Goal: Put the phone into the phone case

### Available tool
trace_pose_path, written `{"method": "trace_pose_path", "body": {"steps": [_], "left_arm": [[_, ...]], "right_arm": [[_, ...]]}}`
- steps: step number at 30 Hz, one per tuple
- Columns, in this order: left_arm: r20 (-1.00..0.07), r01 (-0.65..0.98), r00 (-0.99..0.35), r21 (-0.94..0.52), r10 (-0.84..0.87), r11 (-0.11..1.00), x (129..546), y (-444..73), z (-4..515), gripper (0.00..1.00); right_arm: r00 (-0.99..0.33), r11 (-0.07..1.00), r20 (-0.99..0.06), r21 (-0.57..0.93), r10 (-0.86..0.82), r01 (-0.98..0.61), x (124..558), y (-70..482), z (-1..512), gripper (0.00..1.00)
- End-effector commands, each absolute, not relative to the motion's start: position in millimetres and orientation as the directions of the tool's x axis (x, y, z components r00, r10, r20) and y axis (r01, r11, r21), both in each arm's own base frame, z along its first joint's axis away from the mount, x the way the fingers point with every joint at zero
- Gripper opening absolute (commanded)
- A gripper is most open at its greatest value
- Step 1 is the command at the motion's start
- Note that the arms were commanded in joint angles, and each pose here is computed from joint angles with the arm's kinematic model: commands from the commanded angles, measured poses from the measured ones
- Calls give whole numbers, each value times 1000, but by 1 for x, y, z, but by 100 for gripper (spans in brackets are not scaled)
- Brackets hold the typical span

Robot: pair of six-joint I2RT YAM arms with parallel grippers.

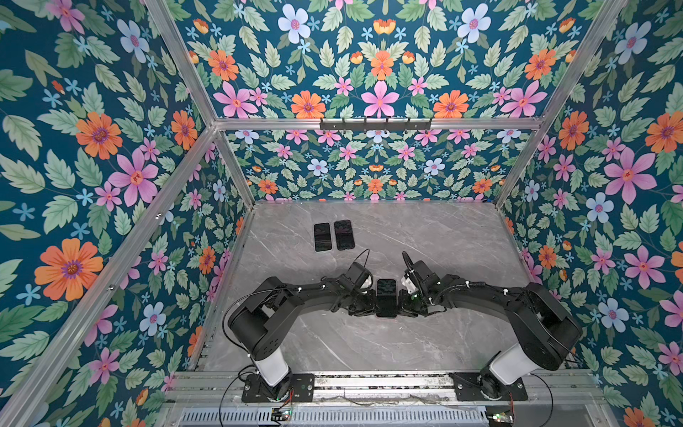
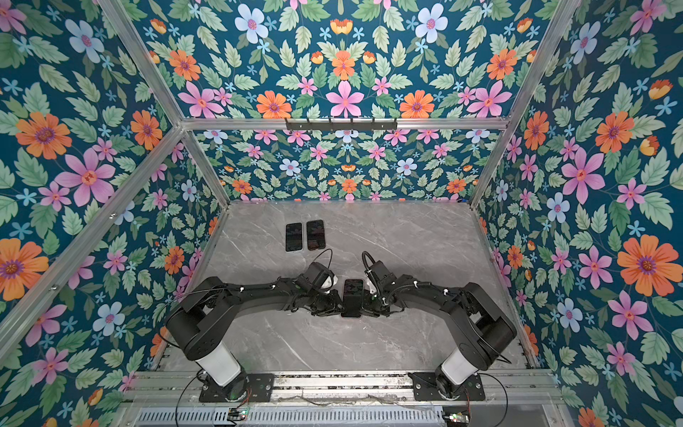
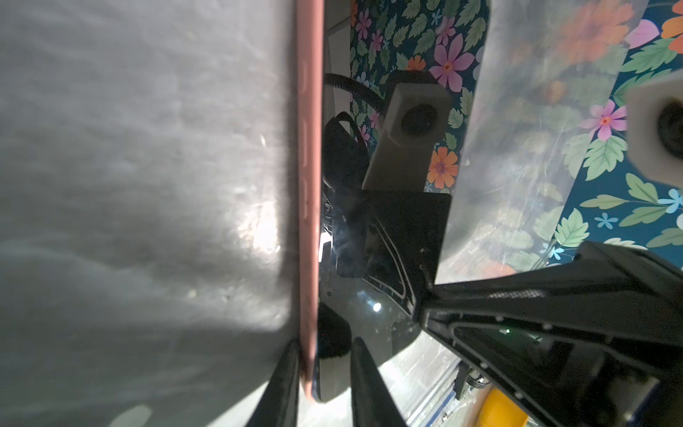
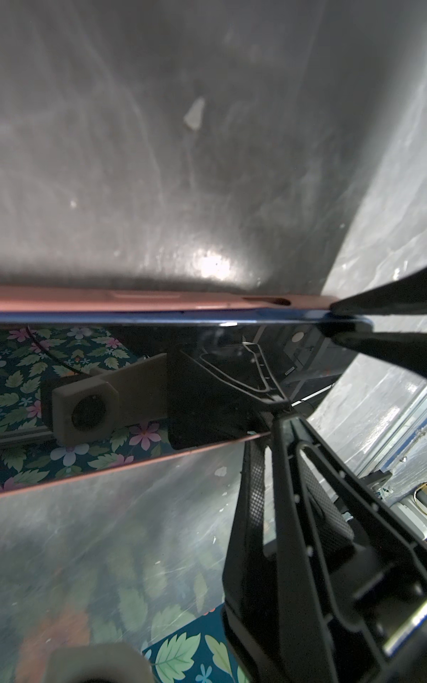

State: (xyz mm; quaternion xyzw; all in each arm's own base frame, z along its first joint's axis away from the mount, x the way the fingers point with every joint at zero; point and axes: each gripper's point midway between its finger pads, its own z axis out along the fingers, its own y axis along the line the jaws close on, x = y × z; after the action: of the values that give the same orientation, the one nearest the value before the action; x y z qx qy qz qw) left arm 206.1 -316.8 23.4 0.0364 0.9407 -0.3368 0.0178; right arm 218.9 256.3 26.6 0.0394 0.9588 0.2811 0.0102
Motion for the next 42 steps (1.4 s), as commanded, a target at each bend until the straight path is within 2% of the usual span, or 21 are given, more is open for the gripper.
{"method": "trace_pose_path", "body": {"steps": [1, 14, 29, 32, 37, 42], "left_arm": [[-61, 96, -995, -659, 74, 746, 203, -325, 26, 26], [-66, 99, -995, -661, 74, 744, 204, -326, 26, 25], [-84, 112, -994, -655, 75, 747, 204, -325, 32, 29], [-83, 112, -994, -648, 77, 753, 203, -323, 32, 32], [-96, 123, -992, -620, 80, 775, 204, -315, 35, 35], [-98, 115, -993, -613, 70, 781, 203, -310, 37, 47]], "right_arm": [[-998, 808, 3, 587, 63, 53, 217, 270, 29, 5], [-997, 813, 12, 579, 70, 64, 216, 268, 21, 0], [-998, 822, 2, 567, 70, 59, 217, 266, 22, 0], [-996, 857, -40, 514, 74, 43, 221, 252, 30, 0], [-992, 848, -66, 527, 104, 54, 225, 245, 43, 4], [-992, 846, -56, 528, 112, 66, 223, 244, 41, 7]]}}
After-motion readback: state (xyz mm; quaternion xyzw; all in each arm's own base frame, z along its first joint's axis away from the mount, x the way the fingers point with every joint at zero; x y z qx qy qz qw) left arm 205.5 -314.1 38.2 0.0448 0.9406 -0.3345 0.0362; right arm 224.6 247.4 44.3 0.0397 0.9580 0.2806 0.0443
